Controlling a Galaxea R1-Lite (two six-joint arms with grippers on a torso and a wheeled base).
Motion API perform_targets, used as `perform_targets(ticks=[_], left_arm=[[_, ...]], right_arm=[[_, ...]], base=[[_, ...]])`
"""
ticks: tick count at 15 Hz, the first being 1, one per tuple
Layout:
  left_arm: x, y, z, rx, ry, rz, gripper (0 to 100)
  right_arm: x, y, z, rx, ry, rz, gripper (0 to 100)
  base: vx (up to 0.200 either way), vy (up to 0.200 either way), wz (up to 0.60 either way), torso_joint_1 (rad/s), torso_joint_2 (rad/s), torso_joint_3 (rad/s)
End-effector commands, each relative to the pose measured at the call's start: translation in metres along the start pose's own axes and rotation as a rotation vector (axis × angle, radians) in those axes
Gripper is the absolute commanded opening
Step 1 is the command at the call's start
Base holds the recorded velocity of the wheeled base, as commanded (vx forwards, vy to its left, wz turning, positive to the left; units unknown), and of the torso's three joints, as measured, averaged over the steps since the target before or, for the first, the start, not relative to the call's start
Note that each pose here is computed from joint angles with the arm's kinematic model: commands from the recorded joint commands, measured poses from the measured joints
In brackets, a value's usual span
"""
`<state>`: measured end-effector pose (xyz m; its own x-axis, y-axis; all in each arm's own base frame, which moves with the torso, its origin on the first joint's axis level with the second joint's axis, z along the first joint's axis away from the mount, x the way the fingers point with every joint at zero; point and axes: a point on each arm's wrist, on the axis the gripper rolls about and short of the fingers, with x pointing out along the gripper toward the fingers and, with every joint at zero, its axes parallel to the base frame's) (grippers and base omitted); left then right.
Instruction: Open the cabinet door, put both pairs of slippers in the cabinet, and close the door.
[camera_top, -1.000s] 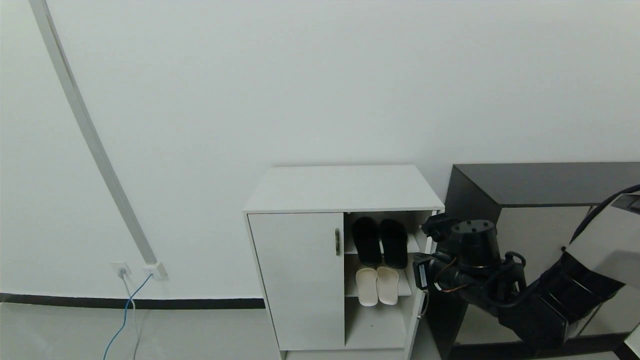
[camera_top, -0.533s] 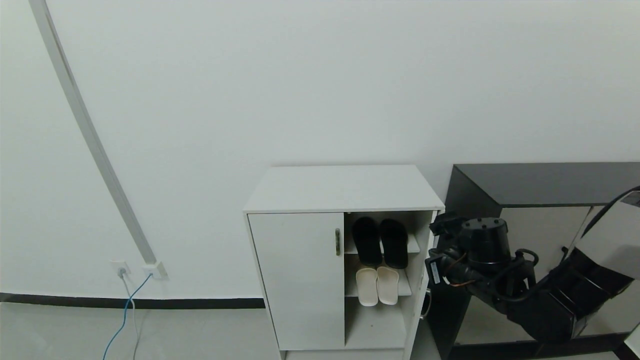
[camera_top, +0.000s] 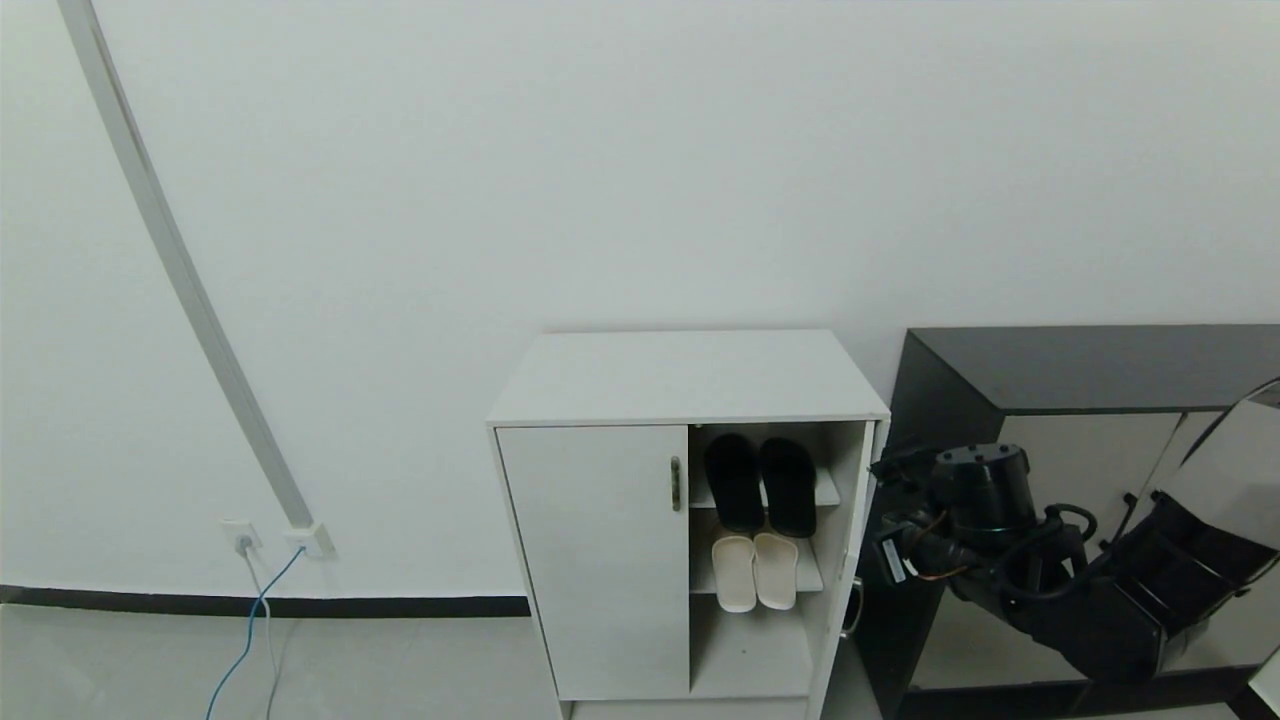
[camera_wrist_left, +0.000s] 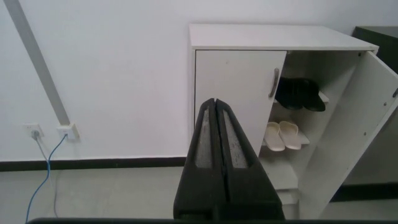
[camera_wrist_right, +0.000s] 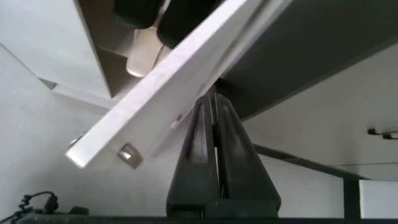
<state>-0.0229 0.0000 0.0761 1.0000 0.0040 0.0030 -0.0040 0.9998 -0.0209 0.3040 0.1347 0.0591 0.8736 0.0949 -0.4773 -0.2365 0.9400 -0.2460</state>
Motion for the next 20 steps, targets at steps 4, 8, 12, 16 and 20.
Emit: perform_targets(ticks=[4,8,12,16,20], left_arm=[[0.000,0.000,0.000,-0.001,0.000,0.001,0],[0.000,0.000,0.000,-0.001,0.000,0.001,0],[0.000,0.000,0.000,0.001,0.000,0.001,0],[0.000,0.000,0.000,0.001,0.000,-0.001,0],[0.000,0.000,0.000,0.002,0.000,0.001,0]], right_arm=[[0.010,0.023,-0.004,0.030,0.008,0.106,0],[0.010,0.042,0.012,0.168,-0.042,0.241,0],[0.007,0.044,0.008,0.170,-0.067,0.264,0],[-0.001,0.041,-0.005,0.170,-0.067,0.279,0],[-0.018,0.038,-0.019,0.163,-0.063,0.286,0]], base=[[0.000,0.000,0.00,0.000,0.00,0.000],[0.000,0.000,0.00,0.000,0.00,0.000],[0.000,0.000,0.00,0.000,0.00,0.000],[0.000,0.000,0.00,0.000,0.00,0.000],[0.100,0.000,0.00,0.000,0.00,0.001]])
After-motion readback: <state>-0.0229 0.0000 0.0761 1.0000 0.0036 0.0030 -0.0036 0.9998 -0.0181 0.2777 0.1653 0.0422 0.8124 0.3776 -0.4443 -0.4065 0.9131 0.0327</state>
